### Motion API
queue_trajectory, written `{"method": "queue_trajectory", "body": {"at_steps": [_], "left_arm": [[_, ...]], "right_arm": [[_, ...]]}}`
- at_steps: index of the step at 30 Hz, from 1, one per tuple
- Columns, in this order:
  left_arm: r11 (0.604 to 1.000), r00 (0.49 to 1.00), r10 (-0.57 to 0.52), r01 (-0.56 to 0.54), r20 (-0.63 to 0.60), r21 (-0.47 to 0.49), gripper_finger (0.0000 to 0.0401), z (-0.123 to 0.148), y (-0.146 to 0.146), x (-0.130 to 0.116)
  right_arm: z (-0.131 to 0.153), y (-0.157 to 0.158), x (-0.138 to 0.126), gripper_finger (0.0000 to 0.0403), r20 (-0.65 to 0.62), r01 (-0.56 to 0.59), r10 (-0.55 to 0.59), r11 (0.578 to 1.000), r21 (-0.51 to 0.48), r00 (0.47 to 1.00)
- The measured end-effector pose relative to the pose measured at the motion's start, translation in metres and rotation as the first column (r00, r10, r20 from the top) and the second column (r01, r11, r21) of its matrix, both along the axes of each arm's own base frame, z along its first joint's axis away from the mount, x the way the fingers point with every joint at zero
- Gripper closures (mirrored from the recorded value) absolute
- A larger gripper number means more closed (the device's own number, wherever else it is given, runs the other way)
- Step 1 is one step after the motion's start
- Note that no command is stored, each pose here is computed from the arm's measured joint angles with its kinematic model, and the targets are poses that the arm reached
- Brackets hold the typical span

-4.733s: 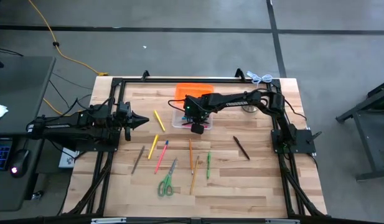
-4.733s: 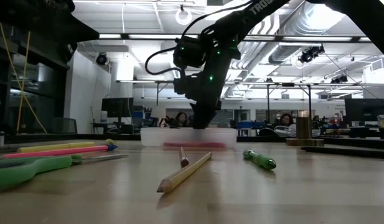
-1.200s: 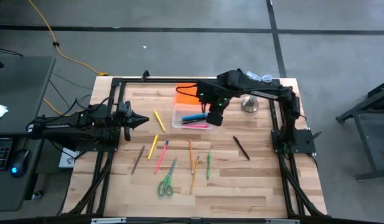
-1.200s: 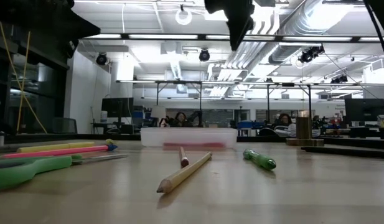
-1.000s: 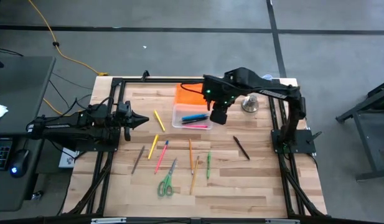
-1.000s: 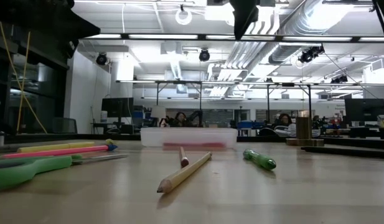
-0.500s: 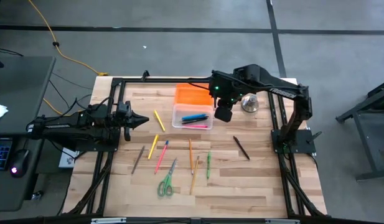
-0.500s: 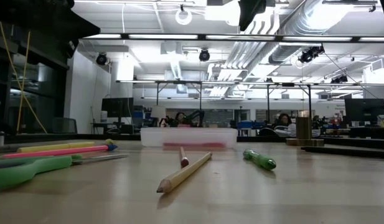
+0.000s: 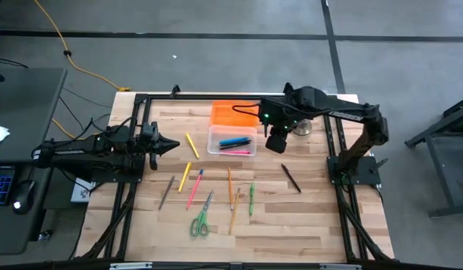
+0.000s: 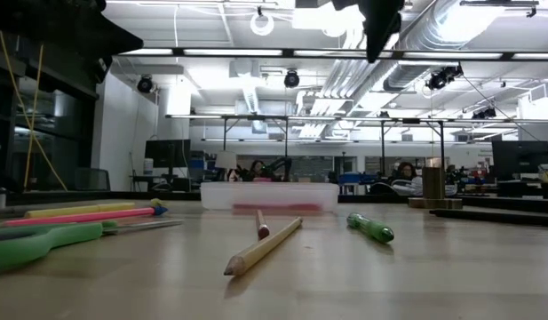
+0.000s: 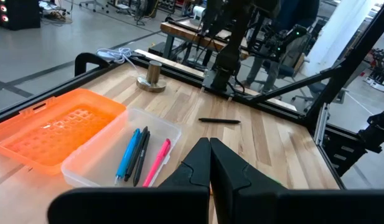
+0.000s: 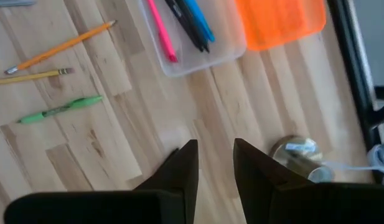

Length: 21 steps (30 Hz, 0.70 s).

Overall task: Pick & place school supplies into a supply box
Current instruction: Put the black pen into the transparent supply box

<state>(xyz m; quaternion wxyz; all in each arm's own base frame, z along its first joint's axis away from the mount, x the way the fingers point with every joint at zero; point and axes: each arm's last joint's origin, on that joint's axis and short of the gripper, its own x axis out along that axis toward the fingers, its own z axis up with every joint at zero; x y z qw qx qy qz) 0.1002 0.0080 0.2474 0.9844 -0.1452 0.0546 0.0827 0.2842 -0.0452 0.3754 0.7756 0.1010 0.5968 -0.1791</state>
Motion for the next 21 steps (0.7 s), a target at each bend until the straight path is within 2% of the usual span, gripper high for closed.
{"method": "queue_trajectory", "body": {"at_steps": [6,13,21], "left_arm": [[1.000,1.000,0.000,0.000,0.000,0.000,0.0368,0.000,0.000,0.000],[1.000,1.000,0.008,-0.008,0.000,0.001,0.0368,0.000,0.000,0.000],[1.000,1.000,0.027,-0.027,0.001,-0.003,0.0368,0.000,0.001,0.000]], "right_arm": [[-0.015,0.013,-0.032,0.0324,0.046,0.084,-0.085,0.996,0.030,0.995],[-0.030,0.032,-0.064,0.0324,0.076,0.173,-0.183,0.978,0.114,0.980],[-0.040,0.055,-0.073,0.0324,0.052,0.186,-0.200,0.964,0.192,0.978]]}}
